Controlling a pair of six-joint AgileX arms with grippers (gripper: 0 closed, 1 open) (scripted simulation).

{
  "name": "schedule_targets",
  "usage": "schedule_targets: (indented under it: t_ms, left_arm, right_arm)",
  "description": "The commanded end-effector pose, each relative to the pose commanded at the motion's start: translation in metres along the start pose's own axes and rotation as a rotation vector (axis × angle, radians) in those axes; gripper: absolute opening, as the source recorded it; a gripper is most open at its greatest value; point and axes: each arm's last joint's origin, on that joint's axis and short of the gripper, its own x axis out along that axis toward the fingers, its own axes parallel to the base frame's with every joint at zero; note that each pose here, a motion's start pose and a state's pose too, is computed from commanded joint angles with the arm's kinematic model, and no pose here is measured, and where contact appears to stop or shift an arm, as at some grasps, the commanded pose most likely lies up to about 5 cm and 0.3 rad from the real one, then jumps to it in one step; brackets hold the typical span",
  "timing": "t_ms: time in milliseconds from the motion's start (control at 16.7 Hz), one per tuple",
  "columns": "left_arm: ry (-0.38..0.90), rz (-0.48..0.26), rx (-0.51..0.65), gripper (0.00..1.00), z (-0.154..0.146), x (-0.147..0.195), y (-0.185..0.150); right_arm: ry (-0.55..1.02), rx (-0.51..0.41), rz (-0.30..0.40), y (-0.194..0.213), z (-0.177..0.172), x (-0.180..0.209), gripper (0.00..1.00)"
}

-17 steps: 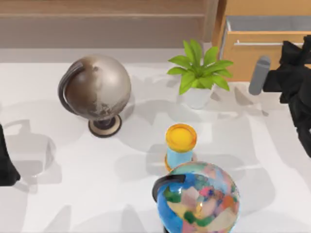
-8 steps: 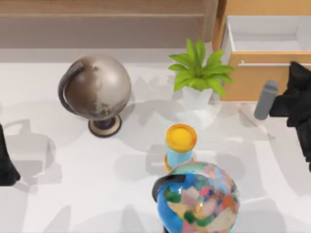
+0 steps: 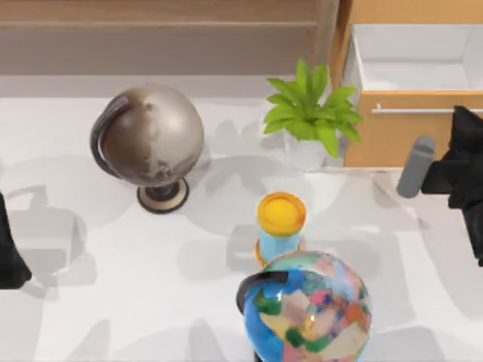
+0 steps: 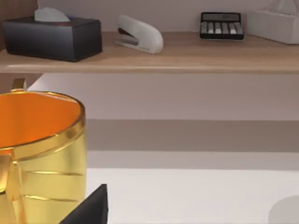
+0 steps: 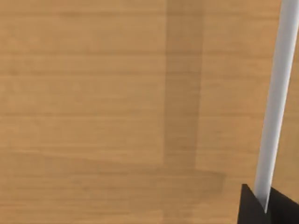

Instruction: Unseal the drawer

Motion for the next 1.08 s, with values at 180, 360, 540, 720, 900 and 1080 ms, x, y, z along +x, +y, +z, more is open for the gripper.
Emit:
schedule_targets:
  t_ms: [180,360,540,720,900,1080]
  left_arm:
    - [0.0,0.0,0.0,1.0,0.0,0.0,0.0]
    - [0.0,0.0,0.0,1.0,0.0,0.0,0.0]
    - [0.0,0.0,0.0,1.0,0.0,0.0,0.0]
    - [0.0,0.0,0.0,1.0,0.0,0.0,0.0]
    - [0.0,0.0,0.0,1.0,0.0,0.0,0.0]
    - [0.0,0.0,0.0,1.0,0.0,0.0,0.0]
  right_arm:
    - [-0.001,-0.004,0.01,0.002,-0.001,-0.029,0.0]
    - [-0.003,-0.001,0.008,0.001,-0.001,-0.046,0.0]
    - [-0.003,0.0,0.007,0.0,-0.001,-0.046,0.0]
    - [-0.003,0.0,0.007,0.0,-0.001,-0.046,0.15]
    - [-0.003,0.0,0.007,0.0,-0.001,-0.046,0.38]
    - [-0.003,0.0,0.007,0.0,-0.001,-0.046,0.6]
